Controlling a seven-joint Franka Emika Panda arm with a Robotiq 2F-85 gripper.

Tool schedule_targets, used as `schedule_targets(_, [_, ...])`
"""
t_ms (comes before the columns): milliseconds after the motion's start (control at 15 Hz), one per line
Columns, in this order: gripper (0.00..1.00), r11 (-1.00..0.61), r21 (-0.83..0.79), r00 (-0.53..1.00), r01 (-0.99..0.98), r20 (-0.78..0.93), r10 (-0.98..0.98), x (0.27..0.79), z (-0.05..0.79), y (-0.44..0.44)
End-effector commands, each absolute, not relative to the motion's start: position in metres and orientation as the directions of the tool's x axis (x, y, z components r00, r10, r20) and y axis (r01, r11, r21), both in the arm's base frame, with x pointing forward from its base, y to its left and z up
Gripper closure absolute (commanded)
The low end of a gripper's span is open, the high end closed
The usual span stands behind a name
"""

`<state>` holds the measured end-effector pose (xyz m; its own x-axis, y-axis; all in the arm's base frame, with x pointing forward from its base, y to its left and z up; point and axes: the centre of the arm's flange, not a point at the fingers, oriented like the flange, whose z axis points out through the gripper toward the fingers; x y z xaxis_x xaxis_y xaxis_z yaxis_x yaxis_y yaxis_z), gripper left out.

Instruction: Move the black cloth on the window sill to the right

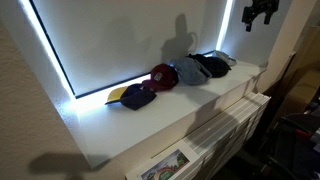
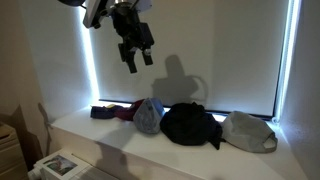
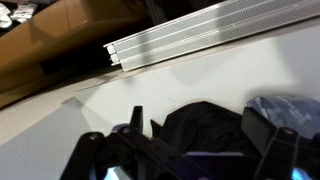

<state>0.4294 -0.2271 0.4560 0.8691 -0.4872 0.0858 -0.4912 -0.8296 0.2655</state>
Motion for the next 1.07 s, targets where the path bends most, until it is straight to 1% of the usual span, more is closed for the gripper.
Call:
schedule_targets(0, [0.0,-0.73,0.198,0.756,-0.654,0.147,-0.638,0.445,0.44,-0.303])
schedule_targets(333, [0.0,-0.535,0.057,0.535,-0.843,0.205,-0.82,0.43,0.427,-0.395])
schedule_targets(400, [0.0,-0.494,0.016,0.487,-0.869,0.192,-0.852,0.43,0.427,-0.404])
schedule_targets(467, [0.0,-0.487,-0.051,0.476,-0.872,0.143,-0.868,0.431,0.428,-0.411])
schedule_targets(533, [0.0,-0.532,-0.115,0.522,-0.839,0.101,-0.847,0.434,0.431,-0.413])
schedule_targets(600, [0.0,-0.61,-0.1,0.603,-0.786,0.093,-0.792,0.436,0.43,-0.413])
schedule_targets(667, [0.0,-0.654,-0.11,0.647,-0.748,0.096,-0.756,0.438,0.431,-0.413])
schedule_targets(867, [0.0,-0.76,-0.025,0.759,-0.649,0.035,-0.65,0.439,0.429,-0.418])
schedule_targets(933, [0.0,-0.748,0.012,0.748,-0.664,0.021,-0.663,0.44,0.427,-0.422])
schedule_targets(1000, [0.0,-0.672,0.034,0.673,-0.74,0.047,-0.738,0.443,0.425,-0.425])
